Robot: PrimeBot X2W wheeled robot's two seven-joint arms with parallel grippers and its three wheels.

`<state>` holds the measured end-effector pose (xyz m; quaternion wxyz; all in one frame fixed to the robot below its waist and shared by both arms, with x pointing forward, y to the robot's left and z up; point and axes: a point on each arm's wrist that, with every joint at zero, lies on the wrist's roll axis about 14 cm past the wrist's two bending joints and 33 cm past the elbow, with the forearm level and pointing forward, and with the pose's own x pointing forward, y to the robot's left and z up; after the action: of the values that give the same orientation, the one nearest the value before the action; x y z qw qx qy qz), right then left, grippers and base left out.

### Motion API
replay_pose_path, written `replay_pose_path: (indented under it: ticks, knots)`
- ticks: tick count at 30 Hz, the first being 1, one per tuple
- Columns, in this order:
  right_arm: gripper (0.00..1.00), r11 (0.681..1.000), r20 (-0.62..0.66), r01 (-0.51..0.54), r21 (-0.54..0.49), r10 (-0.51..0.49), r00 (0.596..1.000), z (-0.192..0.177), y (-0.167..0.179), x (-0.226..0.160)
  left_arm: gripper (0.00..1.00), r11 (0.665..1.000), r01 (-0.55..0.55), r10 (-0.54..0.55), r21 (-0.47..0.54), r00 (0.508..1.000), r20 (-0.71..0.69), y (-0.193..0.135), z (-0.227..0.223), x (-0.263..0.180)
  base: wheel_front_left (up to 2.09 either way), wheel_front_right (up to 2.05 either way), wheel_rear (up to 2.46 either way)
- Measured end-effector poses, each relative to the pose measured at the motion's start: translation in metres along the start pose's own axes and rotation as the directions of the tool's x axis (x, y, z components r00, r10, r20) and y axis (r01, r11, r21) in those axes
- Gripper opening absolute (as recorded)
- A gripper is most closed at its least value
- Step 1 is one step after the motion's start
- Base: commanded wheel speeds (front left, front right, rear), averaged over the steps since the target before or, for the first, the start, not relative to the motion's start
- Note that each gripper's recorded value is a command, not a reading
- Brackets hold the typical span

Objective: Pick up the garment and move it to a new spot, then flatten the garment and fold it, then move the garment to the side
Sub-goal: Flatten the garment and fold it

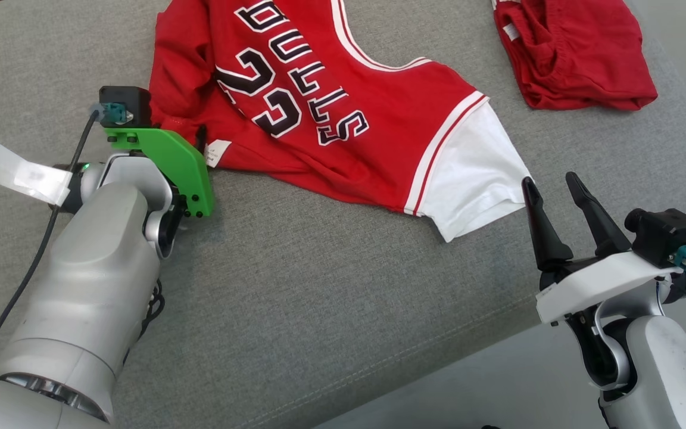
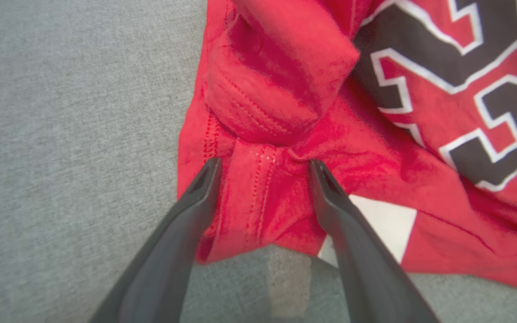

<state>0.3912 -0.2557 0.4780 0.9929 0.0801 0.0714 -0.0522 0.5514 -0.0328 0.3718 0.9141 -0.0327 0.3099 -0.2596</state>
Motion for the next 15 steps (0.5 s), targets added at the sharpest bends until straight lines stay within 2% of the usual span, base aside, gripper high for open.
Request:
replay_pose_path:
  ticks: [10, 11, 12, 13, 14, 15]
  knots:
    - [1.0, 1.0, 0.001, 0.002, 0.002, -0.002, 1.0, -0.001, 0.0, -0.001, 1.0, 0.999, 0.049, -0.049, 0.001, 0.998, 0.031, -0.018, 0.015, 0.002, 0.0, 0.0, 0.0]
    - [1.0, 1.0, 0.001, 0.003, 0.003, -0.003, 1.0, -0.001, -0.001, -0.001, 0.96, 0.999, 0.05, -0.05, 0.002, 0.998, 0.033, -0.018, 0.016, 0.002, 0.0, 0.0, 0.0]
    - [1.0, 1.0, 0.0, 0.004, 0.003, -0.004, 1.0, -0.002, -0.001, -0.001, 0.87, 0.999, 0.047, -0.047, 0.003, 0.998, 0.033, -0.018, 0.016, 0.003, 0.0, 0.0, 0.0]
    - [1.0, 1.0, 0.001, 0.005, 0.005, -0.005, 1.0, -0.002, -0.001, -0.001, 0.74, 0.999, 0.044, -0.044, 0.002, 0.999, 0.029, -0.017, 0.016, 0.003, 0.0, 0.0, 0.0]
    - [1.0, 1.0, 0.001, 0.005, 0.005, -0.005, 1.0, -0.002, -0.001, -0.001, 0.54, 0.999, 0.041, -0.041, 0.002, 0.999, 0.025, -0.016, 0.015, 0.004, 0.0, 0.0, 0.0]
    - [1.0, 1.0, 0.001, 0.005, 0.006, -0.005, 1.0, -0.002, -0.001, -0.001, 0.46, 0.999, 0.038, -0.038, 0.003, 0.999, 0.024, -0.014, 0.015, 0.004, 0.0, 0.0, 0.0]
